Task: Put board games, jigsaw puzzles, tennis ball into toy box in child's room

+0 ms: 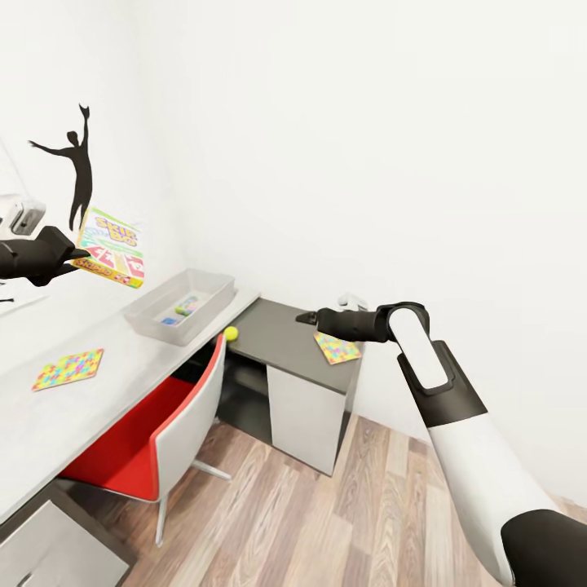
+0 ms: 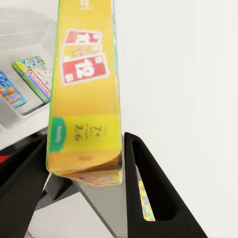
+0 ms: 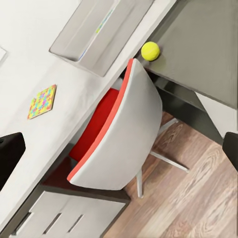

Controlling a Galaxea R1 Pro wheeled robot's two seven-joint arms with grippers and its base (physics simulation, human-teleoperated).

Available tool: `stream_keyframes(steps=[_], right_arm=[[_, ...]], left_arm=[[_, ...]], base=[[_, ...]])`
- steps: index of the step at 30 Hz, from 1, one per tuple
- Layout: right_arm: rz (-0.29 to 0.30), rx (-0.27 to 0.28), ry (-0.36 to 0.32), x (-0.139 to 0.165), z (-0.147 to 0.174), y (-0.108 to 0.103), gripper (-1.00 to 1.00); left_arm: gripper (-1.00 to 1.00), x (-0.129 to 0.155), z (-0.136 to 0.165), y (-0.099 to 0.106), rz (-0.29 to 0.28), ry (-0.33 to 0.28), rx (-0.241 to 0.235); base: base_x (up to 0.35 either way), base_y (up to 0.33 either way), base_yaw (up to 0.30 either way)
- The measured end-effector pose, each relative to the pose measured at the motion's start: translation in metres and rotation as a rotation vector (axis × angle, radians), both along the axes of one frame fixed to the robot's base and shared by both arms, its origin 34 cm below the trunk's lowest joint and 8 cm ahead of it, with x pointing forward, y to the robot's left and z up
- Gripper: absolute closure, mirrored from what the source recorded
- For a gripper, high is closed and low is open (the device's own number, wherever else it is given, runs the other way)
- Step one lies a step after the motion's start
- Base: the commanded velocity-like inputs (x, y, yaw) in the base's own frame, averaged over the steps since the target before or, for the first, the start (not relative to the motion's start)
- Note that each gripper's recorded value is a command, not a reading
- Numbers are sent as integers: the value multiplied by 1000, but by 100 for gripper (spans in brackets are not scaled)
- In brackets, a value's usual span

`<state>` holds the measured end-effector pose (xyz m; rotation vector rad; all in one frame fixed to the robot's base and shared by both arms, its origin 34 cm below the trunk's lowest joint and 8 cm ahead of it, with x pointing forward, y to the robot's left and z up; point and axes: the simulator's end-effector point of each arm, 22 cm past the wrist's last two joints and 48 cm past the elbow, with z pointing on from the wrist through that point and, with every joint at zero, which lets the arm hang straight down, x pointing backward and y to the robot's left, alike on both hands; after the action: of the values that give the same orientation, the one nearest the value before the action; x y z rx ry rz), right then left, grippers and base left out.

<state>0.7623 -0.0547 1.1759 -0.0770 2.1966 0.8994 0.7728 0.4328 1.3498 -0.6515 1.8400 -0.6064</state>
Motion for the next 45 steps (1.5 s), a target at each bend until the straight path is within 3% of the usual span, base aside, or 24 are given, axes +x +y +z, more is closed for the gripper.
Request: stream_keyframes(steps=[23,34,45], right_arm=[[-3,-7,-6,-3,3,-1,-100],[-3,-7,-5,-3,3,-1,-100],[-4,-7,-15,-5,9,-1,-100]], left_arm=[[100,-2,2,-8,-14,4,20],[100,-2,2,-9,-16,5,23],[100,-5,9,-11,-19,-6,21]], base=[[149,-211,258],[254,-93,32],[70,-170,9]])
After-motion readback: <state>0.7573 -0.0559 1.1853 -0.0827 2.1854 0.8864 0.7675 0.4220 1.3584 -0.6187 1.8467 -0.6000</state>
